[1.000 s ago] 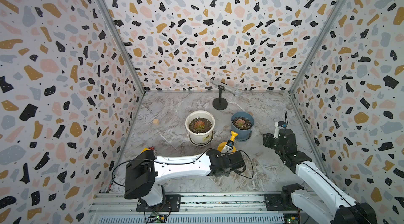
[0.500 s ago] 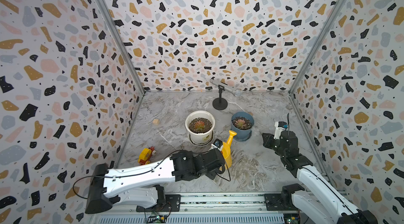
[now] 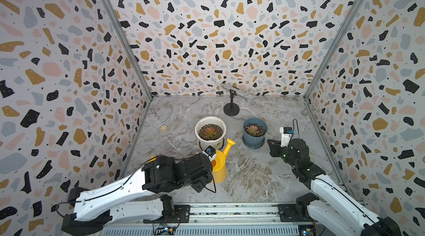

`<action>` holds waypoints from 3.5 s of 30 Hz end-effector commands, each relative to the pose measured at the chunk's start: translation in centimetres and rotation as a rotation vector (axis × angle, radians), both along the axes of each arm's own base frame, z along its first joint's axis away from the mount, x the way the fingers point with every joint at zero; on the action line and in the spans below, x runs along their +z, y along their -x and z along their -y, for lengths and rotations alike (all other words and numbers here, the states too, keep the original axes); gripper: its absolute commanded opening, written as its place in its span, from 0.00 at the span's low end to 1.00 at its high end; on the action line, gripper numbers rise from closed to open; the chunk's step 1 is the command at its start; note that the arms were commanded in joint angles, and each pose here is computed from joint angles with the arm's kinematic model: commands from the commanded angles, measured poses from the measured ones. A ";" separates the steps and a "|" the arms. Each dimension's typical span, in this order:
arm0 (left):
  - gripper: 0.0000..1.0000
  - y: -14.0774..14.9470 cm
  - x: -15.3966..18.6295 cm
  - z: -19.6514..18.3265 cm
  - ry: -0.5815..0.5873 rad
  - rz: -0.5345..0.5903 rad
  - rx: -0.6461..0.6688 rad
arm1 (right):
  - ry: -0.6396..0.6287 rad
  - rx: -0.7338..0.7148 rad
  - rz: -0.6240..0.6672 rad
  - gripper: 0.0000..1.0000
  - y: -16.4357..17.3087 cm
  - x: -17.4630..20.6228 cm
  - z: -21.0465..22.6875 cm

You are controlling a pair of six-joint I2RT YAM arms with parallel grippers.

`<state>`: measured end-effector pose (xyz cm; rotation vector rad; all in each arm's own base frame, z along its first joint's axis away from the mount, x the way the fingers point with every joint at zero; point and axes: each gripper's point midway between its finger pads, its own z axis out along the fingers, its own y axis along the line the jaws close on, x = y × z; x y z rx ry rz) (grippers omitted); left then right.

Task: Water the succulent around the soil edge
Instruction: Pick up the watering can from the center of the board, then water the soil of the potted plant with water.

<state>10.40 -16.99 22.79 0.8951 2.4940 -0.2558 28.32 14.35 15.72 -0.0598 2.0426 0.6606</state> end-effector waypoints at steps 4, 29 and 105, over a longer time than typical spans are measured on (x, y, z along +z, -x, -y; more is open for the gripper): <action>0.00 0.1 1.5 -4.4 -0.131 -0.043 0.092 | 0.078 0.134 0.073 0.11 0.3 1.2 -3.4; 0.00 -5.6 4.1 -5.2 -0.335 -0.151 0.279 | 0.184 0.265 0.029 0.09 0.8 -0.7 -7.1; 0.00 -8.1 1.6 -0.5 -0.439 -0.353 0.353 | 0.190 0.252 0.040 0.03 1.0 -0.1 -6.7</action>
